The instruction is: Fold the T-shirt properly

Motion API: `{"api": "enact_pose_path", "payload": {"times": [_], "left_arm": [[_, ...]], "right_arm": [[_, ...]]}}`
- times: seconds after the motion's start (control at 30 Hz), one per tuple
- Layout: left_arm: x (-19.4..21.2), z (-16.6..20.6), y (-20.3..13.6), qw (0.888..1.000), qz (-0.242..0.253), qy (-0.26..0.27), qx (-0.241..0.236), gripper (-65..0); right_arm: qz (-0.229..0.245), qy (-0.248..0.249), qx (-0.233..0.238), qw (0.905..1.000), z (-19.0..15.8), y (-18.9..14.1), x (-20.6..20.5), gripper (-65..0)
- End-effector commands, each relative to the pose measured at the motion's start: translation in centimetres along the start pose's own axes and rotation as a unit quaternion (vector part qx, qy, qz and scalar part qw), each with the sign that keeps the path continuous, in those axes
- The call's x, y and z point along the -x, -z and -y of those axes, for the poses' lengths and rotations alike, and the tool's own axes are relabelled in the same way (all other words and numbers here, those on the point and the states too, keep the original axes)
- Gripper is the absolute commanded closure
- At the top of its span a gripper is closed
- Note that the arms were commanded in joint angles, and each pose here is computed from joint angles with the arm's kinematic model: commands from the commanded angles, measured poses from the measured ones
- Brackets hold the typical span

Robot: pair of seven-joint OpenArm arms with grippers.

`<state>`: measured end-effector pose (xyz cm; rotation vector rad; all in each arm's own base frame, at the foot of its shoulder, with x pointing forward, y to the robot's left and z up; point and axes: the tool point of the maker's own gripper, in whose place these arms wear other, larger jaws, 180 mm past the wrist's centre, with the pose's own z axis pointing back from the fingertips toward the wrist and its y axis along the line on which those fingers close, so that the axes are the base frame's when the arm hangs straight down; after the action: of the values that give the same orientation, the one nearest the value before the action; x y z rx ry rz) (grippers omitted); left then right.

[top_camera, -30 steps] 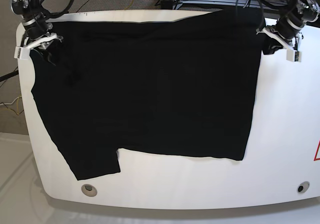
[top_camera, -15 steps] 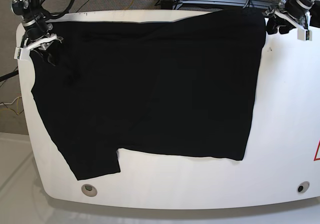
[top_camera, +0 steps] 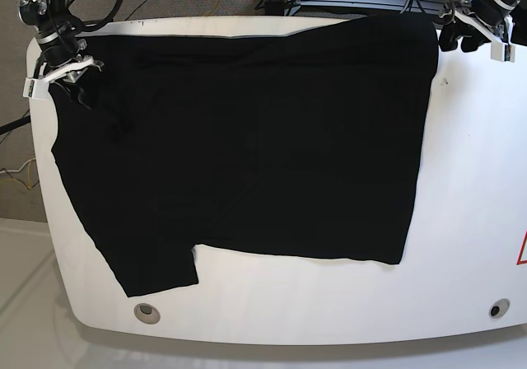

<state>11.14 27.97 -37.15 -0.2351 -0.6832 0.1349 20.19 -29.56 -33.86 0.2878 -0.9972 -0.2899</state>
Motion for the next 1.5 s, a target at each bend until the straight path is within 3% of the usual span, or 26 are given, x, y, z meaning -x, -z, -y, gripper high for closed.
{"api": "enact_pose_path", "payload": {"times": [0.0,0.57,1.1,1.47], "left_arm": [[-0.5,0.0,0.3,1.0,0.011,-0.003,0.008,-32.8],[1.7,1.5,4.1,0.997,-0.02,-0.044,0.058,-33.2],[3.7,1.3,4.3,0.995,-0.04,-0.066,0.057,-33.1],[5.4,3.9,5.1,0.991,-0.07,-0.061,0.092,-33.1]], "right_arm": [[0.024,-0.014,-0.007,0.9996,-0.3,-0.3,-1.6,-14.4],[0.023,-0.014,-0.007,0.9996,-0.2,-0.4,-1.5,-14.4],[0.022,-0.015,-0.005,0.9996,-0.2,-0.5,-1.5,-14.4],[0.023,-0.017,-0.005,0.9996,-0.2,-0.5,-1.6,-14.4]]}}
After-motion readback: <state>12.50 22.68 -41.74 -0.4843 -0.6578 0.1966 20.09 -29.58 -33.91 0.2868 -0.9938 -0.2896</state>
